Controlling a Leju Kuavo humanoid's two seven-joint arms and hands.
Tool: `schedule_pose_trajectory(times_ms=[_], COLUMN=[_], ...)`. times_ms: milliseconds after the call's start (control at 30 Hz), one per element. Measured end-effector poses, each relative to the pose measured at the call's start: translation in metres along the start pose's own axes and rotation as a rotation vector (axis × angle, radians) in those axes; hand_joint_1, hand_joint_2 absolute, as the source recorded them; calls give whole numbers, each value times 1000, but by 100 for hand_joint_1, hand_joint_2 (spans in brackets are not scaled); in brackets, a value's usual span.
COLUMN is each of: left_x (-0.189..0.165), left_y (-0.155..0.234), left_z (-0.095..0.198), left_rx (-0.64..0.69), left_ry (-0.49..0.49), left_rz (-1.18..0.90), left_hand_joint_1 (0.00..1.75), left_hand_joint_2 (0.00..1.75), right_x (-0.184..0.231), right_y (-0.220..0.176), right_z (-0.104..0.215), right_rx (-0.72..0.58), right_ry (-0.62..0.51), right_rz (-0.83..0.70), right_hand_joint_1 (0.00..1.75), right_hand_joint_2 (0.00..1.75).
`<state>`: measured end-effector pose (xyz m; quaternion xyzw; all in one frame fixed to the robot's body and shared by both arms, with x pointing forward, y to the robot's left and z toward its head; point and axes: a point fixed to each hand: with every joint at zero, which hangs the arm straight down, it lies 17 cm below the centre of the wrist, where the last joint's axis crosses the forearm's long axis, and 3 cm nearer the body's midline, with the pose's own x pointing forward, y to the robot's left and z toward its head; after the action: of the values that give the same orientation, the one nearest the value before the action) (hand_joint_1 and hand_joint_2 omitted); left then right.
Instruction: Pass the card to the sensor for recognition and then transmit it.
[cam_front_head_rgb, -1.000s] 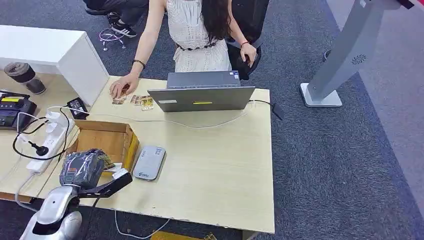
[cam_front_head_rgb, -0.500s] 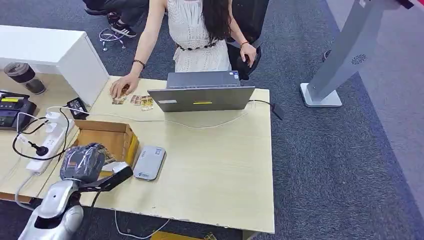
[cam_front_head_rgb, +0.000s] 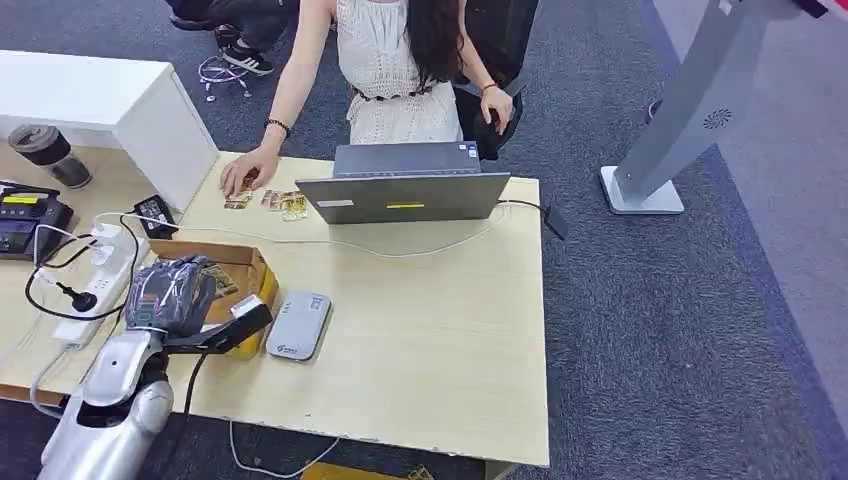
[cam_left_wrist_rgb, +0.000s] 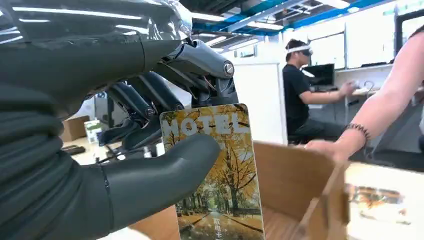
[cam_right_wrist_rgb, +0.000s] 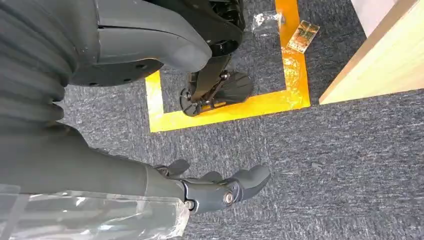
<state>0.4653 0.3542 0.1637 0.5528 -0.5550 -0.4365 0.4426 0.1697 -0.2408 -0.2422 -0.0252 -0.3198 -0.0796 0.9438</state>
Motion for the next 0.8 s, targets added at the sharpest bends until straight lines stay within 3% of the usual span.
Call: schedule_pose_trajectory(times_ms=[367, 800], left_x=[16, 48], left_y=[22, 121], left_z=[-24, -123], left_rx=[36, 173], left_ry=[-33, -75], left_rz=[11, 70], left_hand_joint_1=[175, 175], left_hand_joint_2=[175, 175], right_x=[4, 28], right_y=[1, 7], right_z=[-2, -12], right_rx=[4, 15], right_ry=[-7, -28], right_rz=[-1, -2], right_hand_joint_1=[0, 0], right_hand_joint_2=[175, 175])
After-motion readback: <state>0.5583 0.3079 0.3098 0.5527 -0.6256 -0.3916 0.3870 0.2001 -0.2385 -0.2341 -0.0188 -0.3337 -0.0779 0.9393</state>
